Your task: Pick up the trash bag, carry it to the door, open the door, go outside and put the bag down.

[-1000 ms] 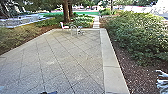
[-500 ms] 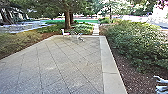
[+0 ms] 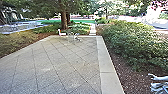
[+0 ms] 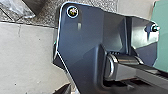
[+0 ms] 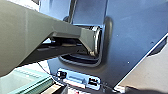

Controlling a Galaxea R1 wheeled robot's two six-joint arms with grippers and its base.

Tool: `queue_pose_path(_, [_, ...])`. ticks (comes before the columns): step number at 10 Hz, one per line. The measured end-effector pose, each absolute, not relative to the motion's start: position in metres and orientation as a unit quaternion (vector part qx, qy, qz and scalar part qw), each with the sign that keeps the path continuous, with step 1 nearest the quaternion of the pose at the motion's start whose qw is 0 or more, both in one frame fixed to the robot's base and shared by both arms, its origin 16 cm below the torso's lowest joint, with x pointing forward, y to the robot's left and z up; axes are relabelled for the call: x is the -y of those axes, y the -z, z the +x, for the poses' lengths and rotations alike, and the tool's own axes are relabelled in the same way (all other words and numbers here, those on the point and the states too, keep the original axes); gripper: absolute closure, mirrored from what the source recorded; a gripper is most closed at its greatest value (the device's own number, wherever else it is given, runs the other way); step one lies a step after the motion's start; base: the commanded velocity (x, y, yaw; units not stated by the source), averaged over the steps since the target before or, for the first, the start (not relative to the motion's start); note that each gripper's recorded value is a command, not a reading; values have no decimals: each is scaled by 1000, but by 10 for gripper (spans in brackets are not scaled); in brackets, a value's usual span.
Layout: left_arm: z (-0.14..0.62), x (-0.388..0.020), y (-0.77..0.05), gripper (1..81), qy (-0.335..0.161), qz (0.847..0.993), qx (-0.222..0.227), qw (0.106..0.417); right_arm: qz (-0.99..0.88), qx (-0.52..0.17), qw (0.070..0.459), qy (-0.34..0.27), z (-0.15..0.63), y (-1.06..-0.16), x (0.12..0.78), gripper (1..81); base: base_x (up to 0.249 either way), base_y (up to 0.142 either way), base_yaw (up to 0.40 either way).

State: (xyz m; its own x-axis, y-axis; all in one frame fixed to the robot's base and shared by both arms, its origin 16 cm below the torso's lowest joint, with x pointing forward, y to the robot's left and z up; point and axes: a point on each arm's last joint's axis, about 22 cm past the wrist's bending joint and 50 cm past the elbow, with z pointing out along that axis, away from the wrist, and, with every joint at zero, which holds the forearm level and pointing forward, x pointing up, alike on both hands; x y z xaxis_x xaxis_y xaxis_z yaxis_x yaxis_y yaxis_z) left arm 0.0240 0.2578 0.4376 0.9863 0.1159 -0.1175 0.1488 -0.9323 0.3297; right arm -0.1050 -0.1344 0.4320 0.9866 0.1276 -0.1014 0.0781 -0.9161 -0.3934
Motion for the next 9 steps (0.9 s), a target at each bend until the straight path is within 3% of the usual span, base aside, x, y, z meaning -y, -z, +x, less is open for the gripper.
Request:
queue_pose_path(2, [7,-212,-428,10,33,983,-22,178,-979,23,197,-53,-108,-432,133,10,0,0,0])
queue_pose_path(4, [-8,-182,-426,10,19,983,-5,182,-979,19,197,-46,-105,-432,131,10,0,0,0])
queue_pose_path(9, [29,-196,-425,10,-45,987,5,154,-980,30,195,1,-68,-427,132,10,0,0,0])
